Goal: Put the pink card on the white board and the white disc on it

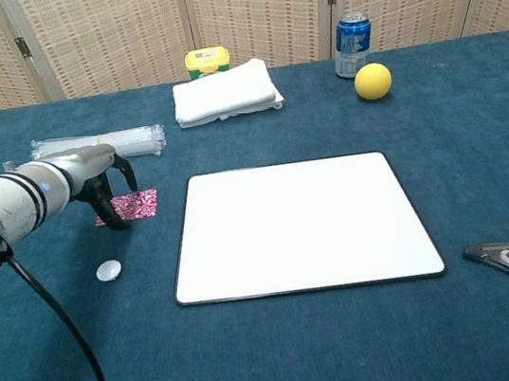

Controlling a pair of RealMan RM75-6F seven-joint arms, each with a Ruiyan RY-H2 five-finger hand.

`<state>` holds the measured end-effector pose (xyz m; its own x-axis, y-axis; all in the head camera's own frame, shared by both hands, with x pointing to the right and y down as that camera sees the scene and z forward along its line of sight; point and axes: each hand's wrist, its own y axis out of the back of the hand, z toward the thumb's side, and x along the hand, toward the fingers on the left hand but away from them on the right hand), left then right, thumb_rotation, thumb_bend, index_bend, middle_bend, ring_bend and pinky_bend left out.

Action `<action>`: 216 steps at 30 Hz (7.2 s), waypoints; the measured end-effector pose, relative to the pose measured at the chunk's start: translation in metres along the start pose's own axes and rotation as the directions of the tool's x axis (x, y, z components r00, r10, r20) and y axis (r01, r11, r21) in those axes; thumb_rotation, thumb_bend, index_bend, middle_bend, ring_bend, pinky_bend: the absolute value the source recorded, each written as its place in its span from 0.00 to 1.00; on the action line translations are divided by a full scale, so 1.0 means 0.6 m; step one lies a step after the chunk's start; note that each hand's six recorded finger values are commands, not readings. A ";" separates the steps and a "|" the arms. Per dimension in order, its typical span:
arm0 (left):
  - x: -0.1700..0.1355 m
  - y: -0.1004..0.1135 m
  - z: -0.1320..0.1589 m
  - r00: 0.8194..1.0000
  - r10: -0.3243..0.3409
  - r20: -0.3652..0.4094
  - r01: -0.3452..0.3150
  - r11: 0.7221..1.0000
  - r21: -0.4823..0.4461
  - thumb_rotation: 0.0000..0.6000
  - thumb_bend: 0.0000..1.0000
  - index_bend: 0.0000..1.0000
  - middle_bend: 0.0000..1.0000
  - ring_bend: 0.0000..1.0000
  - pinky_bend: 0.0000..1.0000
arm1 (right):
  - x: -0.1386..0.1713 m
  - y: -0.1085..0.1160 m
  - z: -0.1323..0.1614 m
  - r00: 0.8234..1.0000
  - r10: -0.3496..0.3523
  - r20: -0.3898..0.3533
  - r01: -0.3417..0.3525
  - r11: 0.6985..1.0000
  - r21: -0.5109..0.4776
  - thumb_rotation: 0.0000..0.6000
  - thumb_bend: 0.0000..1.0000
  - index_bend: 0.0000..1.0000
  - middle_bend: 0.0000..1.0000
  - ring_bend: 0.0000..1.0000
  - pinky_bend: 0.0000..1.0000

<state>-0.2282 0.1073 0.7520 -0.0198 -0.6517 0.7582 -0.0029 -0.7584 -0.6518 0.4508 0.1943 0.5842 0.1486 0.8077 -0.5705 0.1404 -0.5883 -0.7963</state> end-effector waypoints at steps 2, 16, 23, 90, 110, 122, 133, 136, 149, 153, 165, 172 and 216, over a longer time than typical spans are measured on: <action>0.000 0.001 0.000 1.000 0.002 0.001 -0.002 1.000 0.000 1.00 0.27 0.35 1.00 0.99 0.98 | -0.001 -0.002 0.002 1.000 0.005 -0.003 -0.005 1.000 0.002 1.00 0.24 0.00 0.00 0.00 0.00; 0.005 0.004 -0.005 1.000 0.005 0.000 -0.005 1.000 -0.009 1.00 0.27 0.34 1.00 0.99 0.98 | 0.000 0.000 0.002 1.000 0.001 -0.004 -0.001 1.000 0.002 1.00 0.24 0.00 0.00 0.00 0.00; 0.010 -0.001 -0.006 1.000 -0.003 -0.001 0.003 1.000 -0.015 1.00 0.27 0.34 1.00 0.98 0.98 | 0.000 -0.001 0.001 1.000 0.004 -0.003 -0.004 1.000 0.003 1.00 0.24 0.00 0.00 0.00 0.00; -0.114 -0.007 0.274 0.972 0.030 0.231 -0.069 0.984 0.164 1.00 0.27 0.41 1.00 0.98 0.98 | 0.021 0.047 -0.023 0.999 -0.035 -0.041 0.027 0.985 -0.168 1.00 0.24 0.00 0.00 0.00 0.00; -0.121 0.007 0.300 0.966 0.051 0.254 -0.085 0.989 0.123 1.00 0.27 0.26 1.00 0.98 0.98 | 0.017 0.044 -0.034 0.999 -0.017 -0.036 0.011 0.987 -0.162 1.00 0.24 0.00 0.00 0.00 0.00; -0.164 -0.015 0.129 0.993 0.056 0.108 -0.063 0.996 0.066 1.00 0.27 0.40 1.00 0.98 0.98 | 0.018 0.032 -0.013 0.998 -0.003 -0.059 -0.004 0.993 -0.119 1.00 0.24 0.00 0.00 0.00 0.00; -0.179 -0.031 0.046 0.997 0.060 0.057 -0.060 0.998 0.005 1.00 0.27 0.42 1.00 0.98 0.98 | 0.028 0.022 0.008 0.996 0.003 -0.086 -0.009 0.997 -0.080 1.00 0.24 0.00 0.00 0.00 0.00; -0.182 -0.031 0.034 0.996 0.064 0.054 -0.064 0.998 -0.006 1.00 0.27 0.42 1.00 0.98 0.98 | 0.029 0.021 0.011 0.996 0.001 -0.088 -0.007 0.997 -0.072 1.00 0.24 0.00 0.00 0.00 0.00; -0.178 -0.051 -0.003 0.998 0.051 0.042 -0.048 0.996 -0.074 1.00 0.27 0.43 1.00 0.98 0.97 | 0.035 0.009 0.022 0.996 0.008 -0.094 -0.013 0.999 -0.053 1.00 0.24 0.00 0.00 0.00 0.00; -0.175 -0.056 -0.007 0.997 0.049 0.053 -0.044 0.995 -0.093 1.00 0.27 0.45 1.00 0.98 0.97 | 0.038 0.007 0.023 0.995 0.012 -0.095 -0.017 0.999 -0.049 1.00 0.24 0.00 0.00 0.00 0.00; -0.158 -0.071 -0.023 0.998 0.025 0.054 -0.019 0.994 -0.109 1.00 0.27 0.46 1.00 0.98 0.97 | 0.039 0.005 0.026 0.996 0.006 -0.094 -0.010 0.999 -0.037 1.00 0.24 0.00 0.00 0.00 0.00; -0.147 -0.079 -0.031 0.999 0.009 0.051 -0.003 0.993 -0.118 1.00 0.27 0.47 1.00 0.98 0.97 | 0.037 0.004 0.024 0.996 0.004 -0.085 -0.007 0.999 -0.032 1.00 0.24 0.00 0.00 0.00 0.00; -0.154 -0.025 0.017 0.988 0.014 0.154 0.004 0.993 -0.118 1.00 0.27 0.58 1.00 0.98 0.97 | 0.025 0.008 0.022 0.998 -0.007 -0.068 0.005 0.999 -0.033 1.00 0.24 0.00 0.00 0.00 0.00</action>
<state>-0.2158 0.1792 0.6918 0.1343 -0.6569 0.7419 -0.1212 -0.7540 -0.6456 0.4406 0.2042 0.5694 0.2139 0.8073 -0.5500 0.1737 -0.5855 -0.7919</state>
